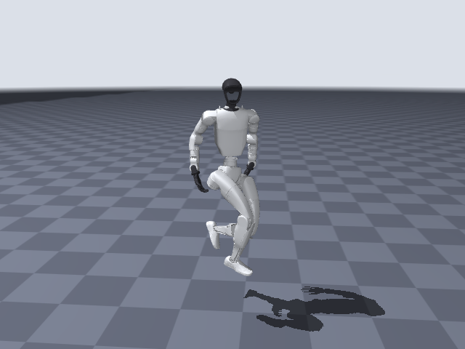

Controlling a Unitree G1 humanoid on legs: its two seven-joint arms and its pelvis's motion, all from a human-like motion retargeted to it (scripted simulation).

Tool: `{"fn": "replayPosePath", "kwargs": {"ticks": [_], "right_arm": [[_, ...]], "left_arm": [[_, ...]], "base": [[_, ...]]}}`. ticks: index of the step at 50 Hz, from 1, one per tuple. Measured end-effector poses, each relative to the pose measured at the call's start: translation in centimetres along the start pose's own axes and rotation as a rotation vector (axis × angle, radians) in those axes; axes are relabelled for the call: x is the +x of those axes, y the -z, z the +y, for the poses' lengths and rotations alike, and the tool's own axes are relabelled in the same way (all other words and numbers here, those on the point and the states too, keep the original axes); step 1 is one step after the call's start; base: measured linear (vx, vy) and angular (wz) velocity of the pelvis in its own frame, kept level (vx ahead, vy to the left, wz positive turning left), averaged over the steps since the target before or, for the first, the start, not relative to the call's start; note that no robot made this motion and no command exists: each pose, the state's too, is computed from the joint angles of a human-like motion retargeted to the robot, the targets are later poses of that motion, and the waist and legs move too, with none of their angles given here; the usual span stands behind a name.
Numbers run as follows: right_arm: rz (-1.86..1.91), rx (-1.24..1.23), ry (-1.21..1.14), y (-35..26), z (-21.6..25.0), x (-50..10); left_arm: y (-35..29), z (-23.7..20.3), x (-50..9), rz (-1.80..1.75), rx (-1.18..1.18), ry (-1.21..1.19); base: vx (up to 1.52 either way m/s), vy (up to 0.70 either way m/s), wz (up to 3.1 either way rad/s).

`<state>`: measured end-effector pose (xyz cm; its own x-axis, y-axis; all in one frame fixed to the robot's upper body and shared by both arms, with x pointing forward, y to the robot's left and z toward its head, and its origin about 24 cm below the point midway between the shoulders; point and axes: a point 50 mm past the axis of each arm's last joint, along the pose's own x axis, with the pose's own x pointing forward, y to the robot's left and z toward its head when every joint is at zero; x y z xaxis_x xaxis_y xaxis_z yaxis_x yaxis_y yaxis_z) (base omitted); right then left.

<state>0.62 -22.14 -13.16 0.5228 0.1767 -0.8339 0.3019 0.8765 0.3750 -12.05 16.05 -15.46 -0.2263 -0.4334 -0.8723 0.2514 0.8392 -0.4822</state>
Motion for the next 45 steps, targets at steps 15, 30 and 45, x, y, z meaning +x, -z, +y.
{"fn": "replayPosePath", "kwargs": {"ticks": [15,30,45], "right_arm": [[0.090,-0.103,-0.129,2.7,4.5,2.7],[0.093,-0.088,0.342,3.3,-5.3,-3.4],[0.367,-0.488,0.204,6.5,-3.6,-2.4]], "left_arm": [[-8.8,4.0,-1.2,-0.148,0.284,-0.128],[-0.1,1.0,-0.8,-0.128,-0.106,-0.093],[-19.5,14.8,-12.8,-0.482,0.375,-0.920]], "base": [[-1.02,-0.20,0.24],[-0.86,-0.34,-0.48],[-1.23,-0.46,-0.06]]}}
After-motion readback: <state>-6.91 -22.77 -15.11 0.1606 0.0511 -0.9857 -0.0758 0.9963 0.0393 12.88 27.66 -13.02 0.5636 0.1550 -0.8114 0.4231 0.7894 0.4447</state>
